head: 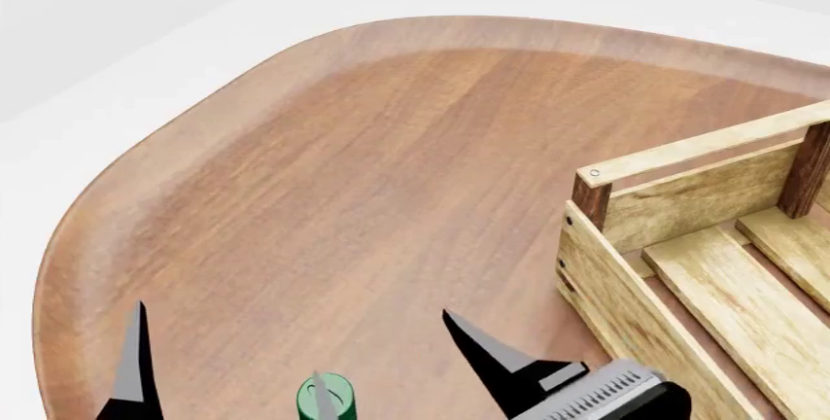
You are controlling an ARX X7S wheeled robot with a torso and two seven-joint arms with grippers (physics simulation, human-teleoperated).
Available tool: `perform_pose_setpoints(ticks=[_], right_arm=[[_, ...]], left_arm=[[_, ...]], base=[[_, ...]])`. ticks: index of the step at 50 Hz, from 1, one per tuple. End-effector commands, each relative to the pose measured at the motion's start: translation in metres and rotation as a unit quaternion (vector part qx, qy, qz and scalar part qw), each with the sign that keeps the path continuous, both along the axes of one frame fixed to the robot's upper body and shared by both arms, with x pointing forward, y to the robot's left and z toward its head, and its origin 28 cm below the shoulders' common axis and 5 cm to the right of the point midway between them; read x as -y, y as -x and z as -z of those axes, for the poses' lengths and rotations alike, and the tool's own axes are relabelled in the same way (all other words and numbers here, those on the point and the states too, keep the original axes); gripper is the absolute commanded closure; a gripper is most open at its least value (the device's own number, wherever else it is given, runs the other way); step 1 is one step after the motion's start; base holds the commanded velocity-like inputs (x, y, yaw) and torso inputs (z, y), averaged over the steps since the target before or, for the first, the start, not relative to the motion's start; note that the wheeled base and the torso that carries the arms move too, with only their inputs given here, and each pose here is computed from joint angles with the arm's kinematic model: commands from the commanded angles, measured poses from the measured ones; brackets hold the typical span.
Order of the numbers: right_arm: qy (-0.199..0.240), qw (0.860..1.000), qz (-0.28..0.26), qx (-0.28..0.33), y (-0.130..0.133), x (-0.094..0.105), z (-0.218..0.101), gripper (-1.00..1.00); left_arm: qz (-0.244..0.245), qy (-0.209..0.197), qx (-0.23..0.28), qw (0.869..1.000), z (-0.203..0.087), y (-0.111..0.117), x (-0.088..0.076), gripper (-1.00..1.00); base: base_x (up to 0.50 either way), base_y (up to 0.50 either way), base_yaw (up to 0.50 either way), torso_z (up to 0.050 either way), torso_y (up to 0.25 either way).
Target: Pick up the salad dressing and put it in the tray.
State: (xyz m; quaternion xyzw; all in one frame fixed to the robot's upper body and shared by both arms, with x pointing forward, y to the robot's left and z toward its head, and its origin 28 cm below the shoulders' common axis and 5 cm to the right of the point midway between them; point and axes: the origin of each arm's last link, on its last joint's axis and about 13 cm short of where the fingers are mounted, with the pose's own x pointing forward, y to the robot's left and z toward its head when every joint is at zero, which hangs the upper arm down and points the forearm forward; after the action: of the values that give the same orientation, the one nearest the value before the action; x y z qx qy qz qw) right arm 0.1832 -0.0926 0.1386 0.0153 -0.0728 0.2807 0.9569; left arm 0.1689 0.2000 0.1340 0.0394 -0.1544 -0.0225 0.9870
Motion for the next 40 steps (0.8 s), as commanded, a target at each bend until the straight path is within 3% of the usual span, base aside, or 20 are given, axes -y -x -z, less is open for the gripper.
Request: perform_pose_setpoints(ticks=[1,40], right_arm=[[0.000,0.999,-0.033,-0.019,-0.013,-0.004,0.007,-1.00],[0.027,0.996,-0.040,-0.069,-0.033,-0.008,0.042,-1.00]], left_arm=[[-0.008,-0.003,0.001,1.000,0.000,-0.002,-0.002,-1.00],[-0.008,-0.003,0.001,1.000,0.000,-0.002,-0.003,-1.00]], base=[[0.00,0.00,0.00,0.000,0.000],[0.00,0.00,0.00,0.000,0.000]])
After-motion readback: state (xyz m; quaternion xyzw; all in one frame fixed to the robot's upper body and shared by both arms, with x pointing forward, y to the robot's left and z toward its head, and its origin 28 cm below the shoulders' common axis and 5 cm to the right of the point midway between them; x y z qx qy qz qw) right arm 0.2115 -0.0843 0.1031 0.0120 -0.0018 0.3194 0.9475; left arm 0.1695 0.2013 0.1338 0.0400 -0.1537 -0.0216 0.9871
